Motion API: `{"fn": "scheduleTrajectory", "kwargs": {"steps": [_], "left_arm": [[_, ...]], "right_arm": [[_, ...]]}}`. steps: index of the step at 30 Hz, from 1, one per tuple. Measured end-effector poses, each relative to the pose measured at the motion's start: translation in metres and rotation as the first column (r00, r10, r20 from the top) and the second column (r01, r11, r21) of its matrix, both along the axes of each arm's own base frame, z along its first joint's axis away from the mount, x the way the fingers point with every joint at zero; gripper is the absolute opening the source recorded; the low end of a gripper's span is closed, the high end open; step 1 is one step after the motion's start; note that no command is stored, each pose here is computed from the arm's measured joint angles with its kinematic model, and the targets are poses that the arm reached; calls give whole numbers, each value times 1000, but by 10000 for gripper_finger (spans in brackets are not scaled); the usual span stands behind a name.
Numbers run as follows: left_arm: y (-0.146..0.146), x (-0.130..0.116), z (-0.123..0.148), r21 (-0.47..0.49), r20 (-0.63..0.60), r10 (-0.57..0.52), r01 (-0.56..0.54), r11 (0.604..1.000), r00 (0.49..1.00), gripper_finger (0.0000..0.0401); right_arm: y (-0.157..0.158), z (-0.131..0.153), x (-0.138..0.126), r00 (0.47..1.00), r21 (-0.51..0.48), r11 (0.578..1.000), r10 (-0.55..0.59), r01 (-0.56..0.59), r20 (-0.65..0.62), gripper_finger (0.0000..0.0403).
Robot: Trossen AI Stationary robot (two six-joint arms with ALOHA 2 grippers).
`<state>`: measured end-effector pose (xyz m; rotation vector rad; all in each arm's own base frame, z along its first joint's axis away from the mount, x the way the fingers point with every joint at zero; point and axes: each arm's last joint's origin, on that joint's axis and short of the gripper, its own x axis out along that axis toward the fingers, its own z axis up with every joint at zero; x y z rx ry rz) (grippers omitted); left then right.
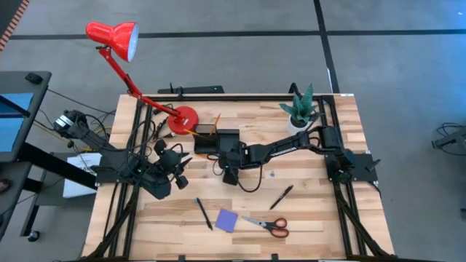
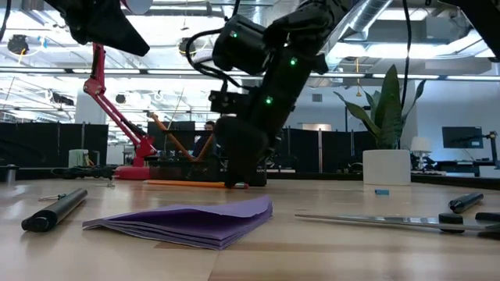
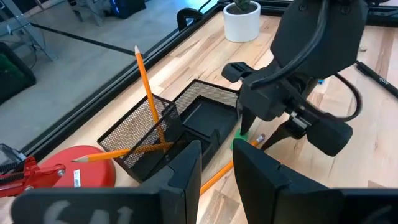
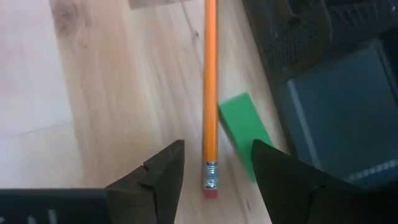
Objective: Pick and place office supplies into organizer
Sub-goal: Put the yellow pencil into the black desk organizer
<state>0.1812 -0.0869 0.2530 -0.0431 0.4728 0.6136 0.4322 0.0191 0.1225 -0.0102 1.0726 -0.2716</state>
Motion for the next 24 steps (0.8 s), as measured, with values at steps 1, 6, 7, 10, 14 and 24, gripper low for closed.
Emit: {"fn": "scheduleTrajectory", "kwargs": {"steps": [1,6,7,10,14,24], "left_arm": [[0,0,0,1,-1,0,0,1000,1000,85],[0,0,0,1,0,1,-1,1000,1000,85],[0,0,0,1,0,0,0,1000,1000,85],[0,0,0,0,0,0,0,1000,1000,85],[0,0,0,-2,1,-1,1,1000,1000,85],[0,0,0,-12,-2,-6,6,1000,1000,85]], "right_arm": [[0,-6,2,1000,-8,1000,-5,5,-3,185],[0,-15,2,1000,15,1000,3,-3,-24,189],[-1,-16,2,1000,27,1000,3,-2,-31,189],[-1,-17,1,998,99,994,-46,50,-34,183],[1,-15,0,998,164,985,-42,48,-42,160],[32,-14,-2,999,341,940,38,-22,-40,123]]}}
